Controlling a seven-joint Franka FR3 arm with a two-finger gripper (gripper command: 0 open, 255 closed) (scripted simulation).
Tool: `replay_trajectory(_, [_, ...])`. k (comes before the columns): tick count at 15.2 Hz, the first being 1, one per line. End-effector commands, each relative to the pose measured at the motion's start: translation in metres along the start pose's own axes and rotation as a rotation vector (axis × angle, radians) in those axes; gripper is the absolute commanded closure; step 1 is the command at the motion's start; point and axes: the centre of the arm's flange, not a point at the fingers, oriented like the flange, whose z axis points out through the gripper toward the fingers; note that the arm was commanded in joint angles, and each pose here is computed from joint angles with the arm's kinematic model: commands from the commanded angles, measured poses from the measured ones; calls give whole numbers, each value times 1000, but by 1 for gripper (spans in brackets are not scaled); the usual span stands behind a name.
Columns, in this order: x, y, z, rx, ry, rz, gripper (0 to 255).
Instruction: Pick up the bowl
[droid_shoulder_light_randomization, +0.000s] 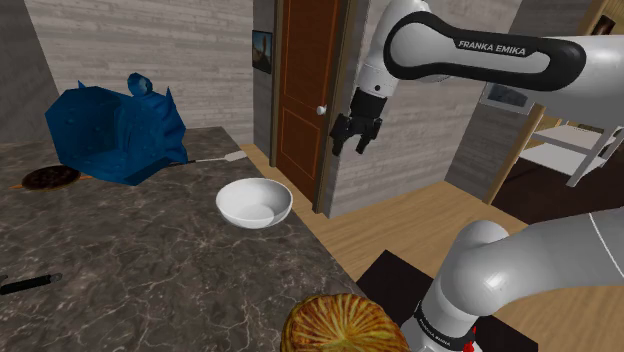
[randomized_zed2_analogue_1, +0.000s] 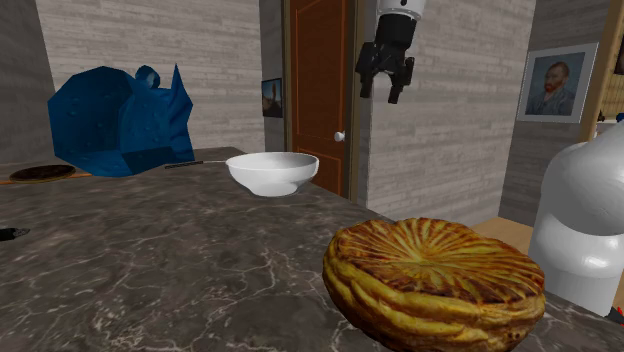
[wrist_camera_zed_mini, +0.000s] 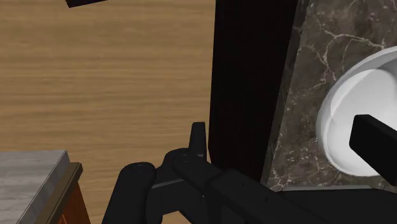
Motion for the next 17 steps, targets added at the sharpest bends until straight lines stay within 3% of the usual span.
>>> replay_trajectory(1, [0,0,0,0,0,0,0])
replay_trajectory(14, [100,-114,106,-21,-134,-43,0])
replay_trajectory(17, [102,-117,121,-22,-139,-44,0])
